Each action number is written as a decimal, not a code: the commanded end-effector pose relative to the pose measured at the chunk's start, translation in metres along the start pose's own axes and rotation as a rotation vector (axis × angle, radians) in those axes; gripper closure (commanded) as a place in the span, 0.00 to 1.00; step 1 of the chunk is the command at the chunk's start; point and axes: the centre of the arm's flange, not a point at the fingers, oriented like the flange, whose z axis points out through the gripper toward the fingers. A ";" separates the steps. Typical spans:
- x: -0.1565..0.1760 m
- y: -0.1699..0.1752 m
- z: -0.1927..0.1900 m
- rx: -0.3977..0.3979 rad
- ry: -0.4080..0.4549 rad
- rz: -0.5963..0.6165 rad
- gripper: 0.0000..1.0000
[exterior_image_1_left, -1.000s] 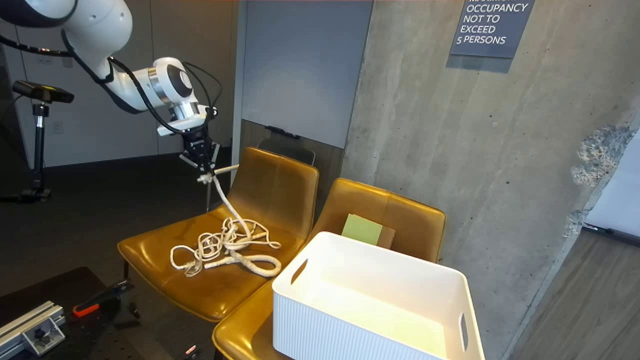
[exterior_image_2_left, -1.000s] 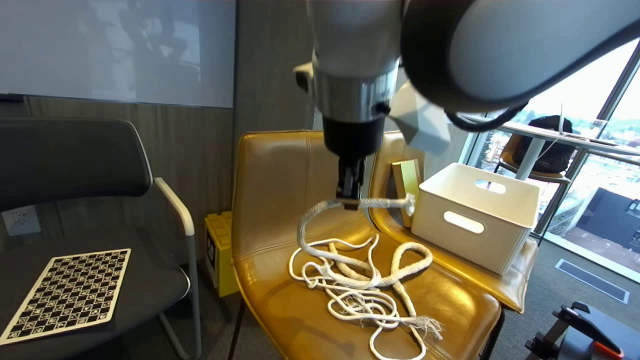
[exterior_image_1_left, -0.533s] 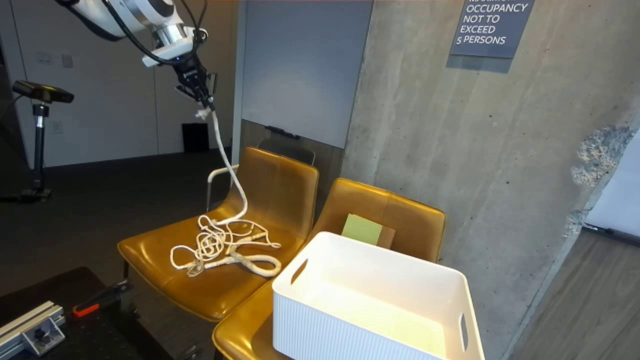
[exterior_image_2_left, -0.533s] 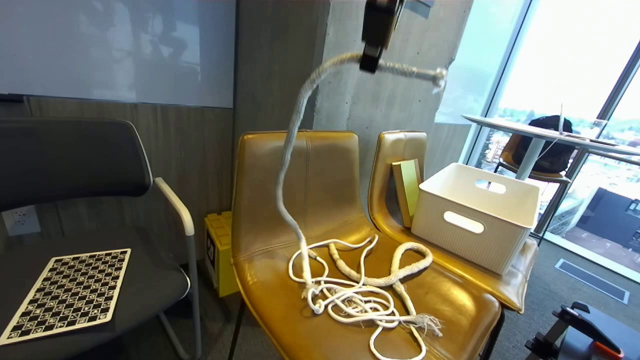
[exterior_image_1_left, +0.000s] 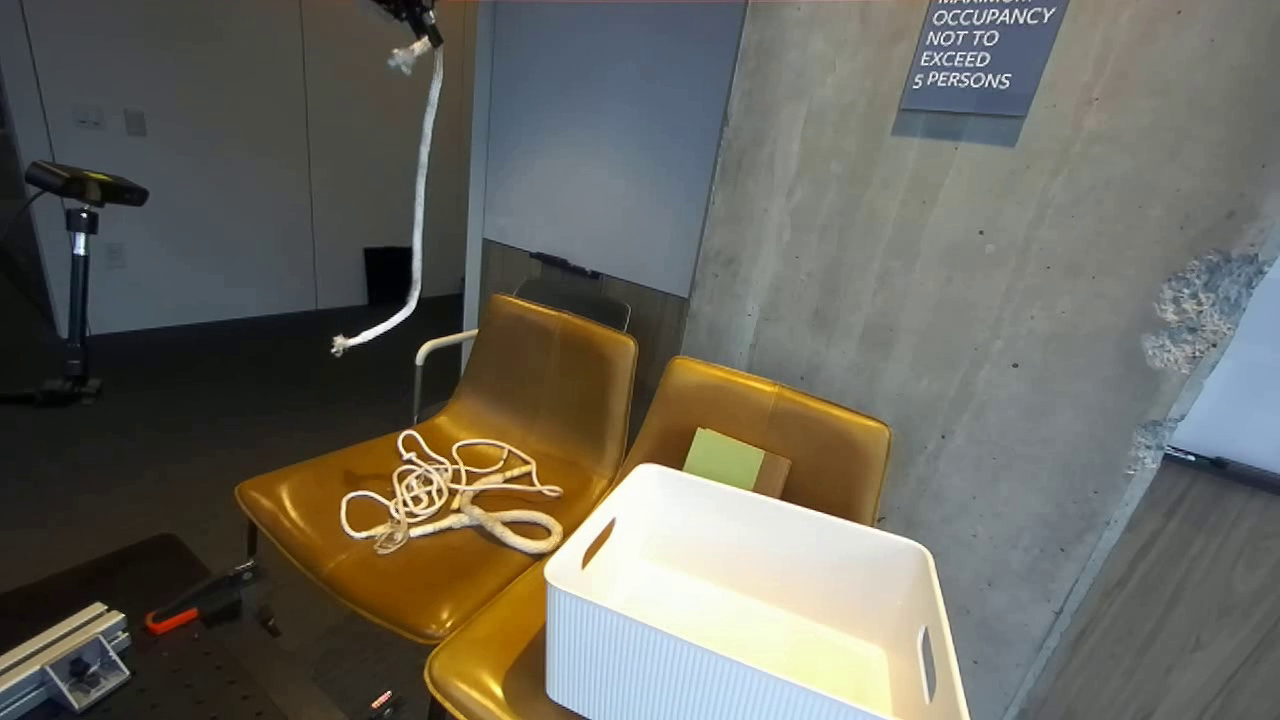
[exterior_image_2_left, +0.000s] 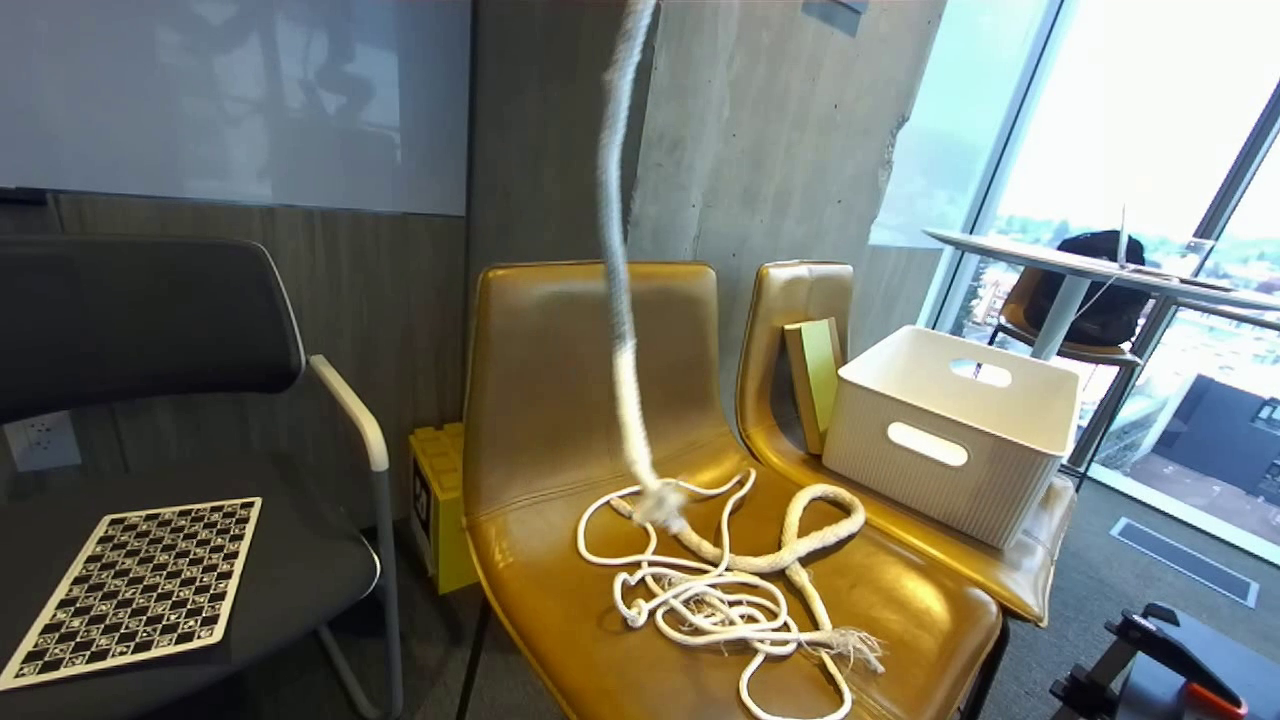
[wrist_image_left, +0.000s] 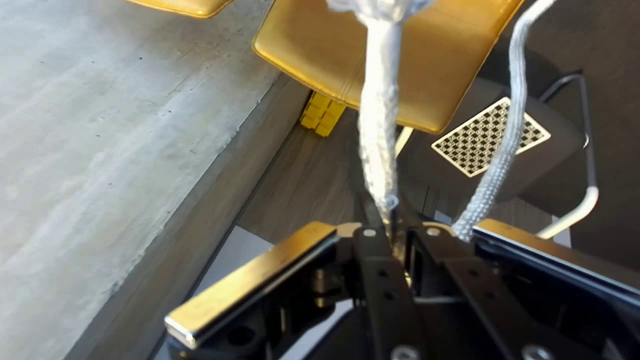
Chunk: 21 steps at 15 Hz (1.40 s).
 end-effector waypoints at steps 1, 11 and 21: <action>0.002 0.080 -0.064 0.035 0.016 0.172 0.97; -0.093 0.350 -0.102 0.155 -0.087 0.608 0.97; -0.168 0.522 0.069 0.179 -0.189 0.718 0.97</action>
